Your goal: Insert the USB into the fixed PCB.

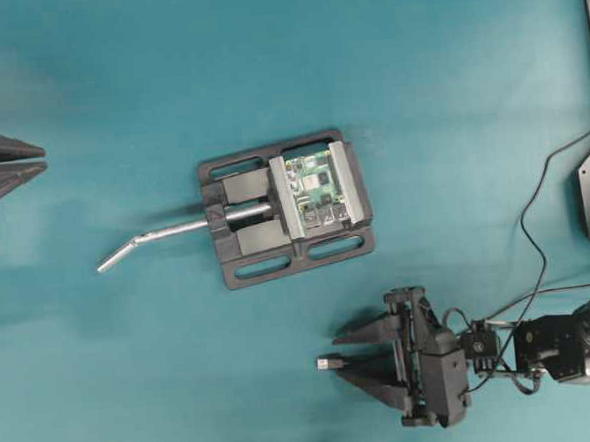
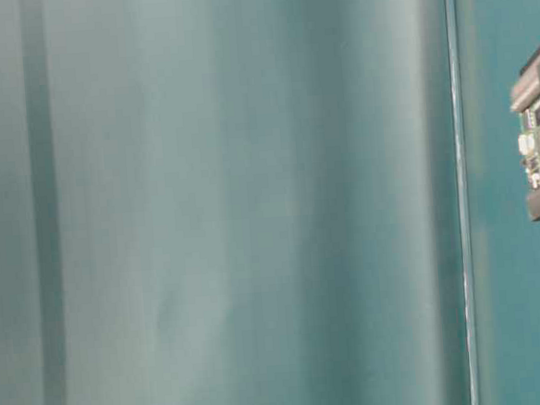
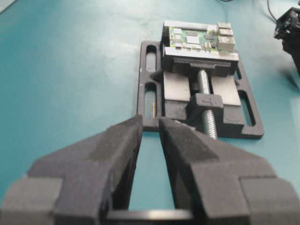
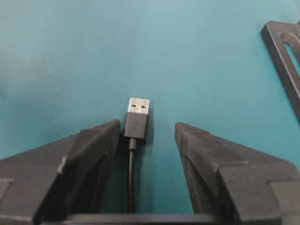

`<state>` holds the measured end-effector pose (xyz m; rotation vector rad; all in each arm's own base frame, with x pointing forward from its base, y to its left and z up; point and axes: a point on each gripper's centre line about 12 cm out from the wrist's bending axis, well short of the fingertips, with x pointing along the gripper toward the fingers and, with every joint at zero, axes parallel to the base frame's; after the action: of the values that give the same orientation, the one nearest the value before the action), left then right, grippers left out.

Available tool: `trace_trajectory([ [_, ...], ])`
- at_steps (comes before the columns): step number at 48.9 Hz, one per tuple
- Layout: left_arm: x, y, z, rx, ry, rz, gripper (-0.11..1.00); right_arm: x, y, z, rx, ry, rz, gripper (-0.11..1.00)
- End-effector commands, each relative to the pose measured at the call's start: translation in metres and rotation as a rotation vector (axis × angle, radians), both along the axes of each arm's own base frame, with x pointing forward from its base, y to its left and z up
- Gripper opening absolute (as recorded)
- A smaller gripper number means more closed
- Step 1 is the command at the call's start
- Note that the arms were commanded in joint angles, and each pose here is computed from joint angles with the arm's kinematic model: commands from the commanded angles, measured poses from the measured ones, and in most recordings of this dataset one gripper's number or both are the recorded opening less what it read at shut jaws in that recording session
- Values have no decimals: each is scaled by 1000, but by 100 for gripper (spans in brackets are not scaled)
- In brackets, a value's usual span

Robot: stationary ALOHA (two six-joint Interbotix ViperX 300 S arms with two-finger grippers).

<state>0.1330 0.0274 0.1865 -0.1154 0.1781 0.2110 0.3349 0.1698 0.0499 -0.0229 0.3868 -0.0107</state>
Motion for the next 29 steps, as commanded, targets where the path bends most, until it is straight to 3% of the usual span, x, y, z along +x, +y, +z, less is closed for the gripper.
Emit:
trace_trajectory([
  [1,2,1,3,2,-4,3,28,2,4,5,11,-11,5,61],
  [7,2,1,4,4,-5,3,28,2,3,5,10,-10,5,54],
  [19,1,1,2,1,-3,5,28,0,4,2,11,11,12,26],
  [29,1,1,1,0,0,4,28,0,4,2,13,16,12,22],
])
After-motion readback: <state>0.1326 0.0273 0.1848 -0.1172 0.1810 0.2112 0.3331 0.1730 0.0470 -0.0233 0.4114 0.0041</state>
